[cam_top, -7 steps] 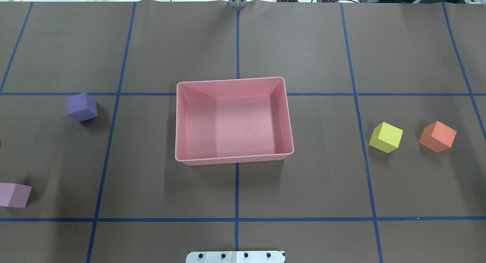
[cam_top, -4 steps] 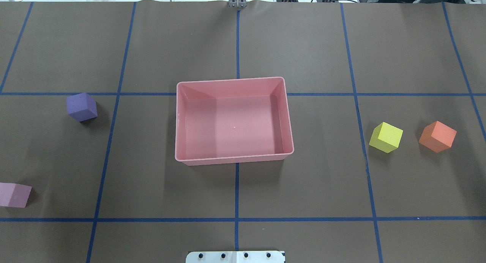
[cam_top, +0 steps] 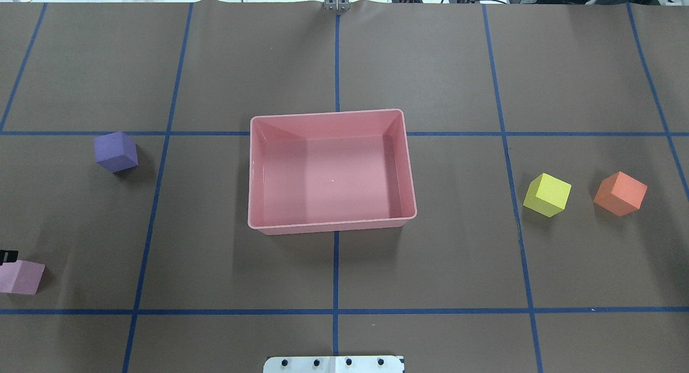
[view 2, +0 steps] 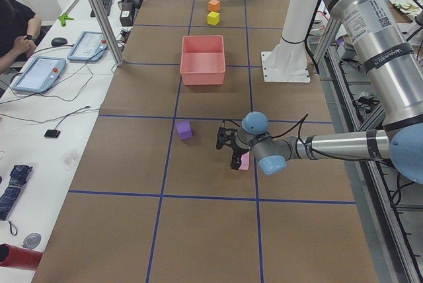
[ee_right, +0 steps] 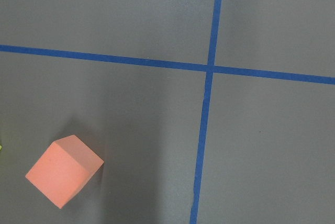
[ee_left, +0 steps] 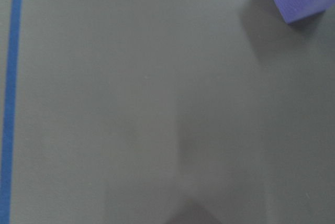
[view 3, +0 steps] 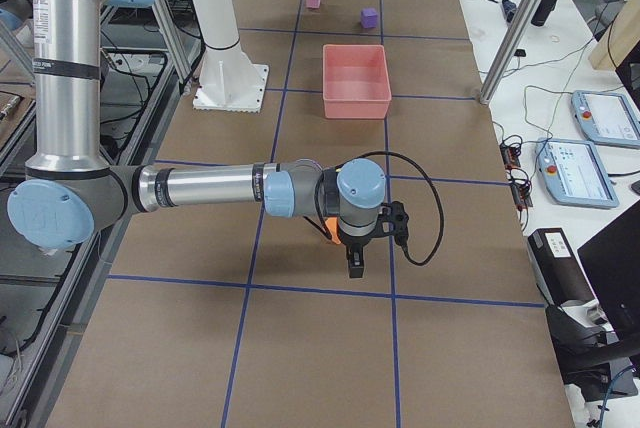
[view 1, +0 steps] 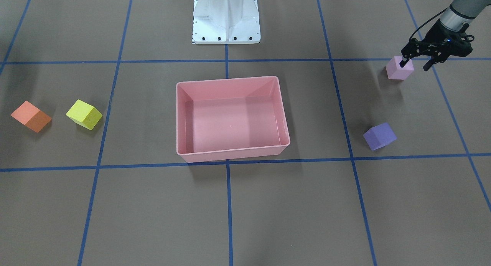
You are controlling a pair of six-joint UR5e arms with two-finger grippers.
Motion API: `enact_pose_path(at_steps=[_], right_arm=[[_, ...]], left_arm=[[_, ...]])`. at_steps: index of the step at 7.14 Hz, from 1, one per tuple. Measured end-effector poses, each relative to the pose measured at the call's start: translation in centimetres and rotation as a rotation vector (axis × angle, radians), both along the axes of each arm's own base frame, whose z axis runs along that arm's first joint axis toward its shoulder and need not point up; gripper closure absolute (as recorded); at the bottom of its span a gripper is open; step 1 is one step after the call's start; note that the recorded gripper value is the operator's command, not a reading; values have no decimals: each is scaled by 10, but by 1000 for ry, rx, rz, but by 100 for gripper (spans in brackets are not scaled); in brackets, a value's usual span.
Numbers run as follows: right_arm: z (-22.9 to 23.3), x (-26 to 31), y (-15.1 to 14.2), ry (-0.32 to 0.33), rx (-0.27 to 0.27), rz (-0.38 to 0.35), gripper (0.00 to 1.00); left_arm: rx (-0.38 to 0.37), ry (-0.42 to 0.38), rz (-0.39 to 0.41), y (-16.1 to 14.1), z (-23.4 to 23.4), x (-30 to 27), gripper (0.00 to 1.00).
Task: Place blocks into pink bin with both arms
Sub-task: 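Lower the left gripper onto the light pink cube and close it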
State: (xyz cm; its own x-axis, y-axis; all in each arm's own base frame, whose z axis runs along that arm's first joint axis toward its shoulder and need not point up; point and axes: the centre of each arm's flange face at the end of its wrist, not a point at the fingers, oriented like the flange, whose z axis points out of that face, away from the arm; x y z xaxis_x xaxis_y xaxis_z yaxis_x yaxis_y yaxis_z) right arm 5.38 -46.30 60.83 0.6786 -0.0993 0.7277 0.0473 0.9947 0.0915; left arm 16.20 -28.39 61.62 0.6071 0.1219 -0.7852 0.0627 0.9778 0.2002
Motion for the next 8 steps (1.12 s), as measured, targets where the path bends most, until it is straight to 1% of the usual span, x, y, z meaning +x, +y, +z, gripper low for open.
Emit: enact_pose_path(at_steps=[4,6,7,8], right_arm=[[4,0,0,0,-9,0,0],[4,0,0,-2,-11,1,0],[4,0,0,-4,-12,1,0],[4,0,0,-5,-12,1,0]], left_arm=[[-6,-9,67,12,2,19,0],[-18,-39,88,16,8,28,1],[-24,-53,96,18,10,31,14],[-30,-66,99,18,12,34,61]])
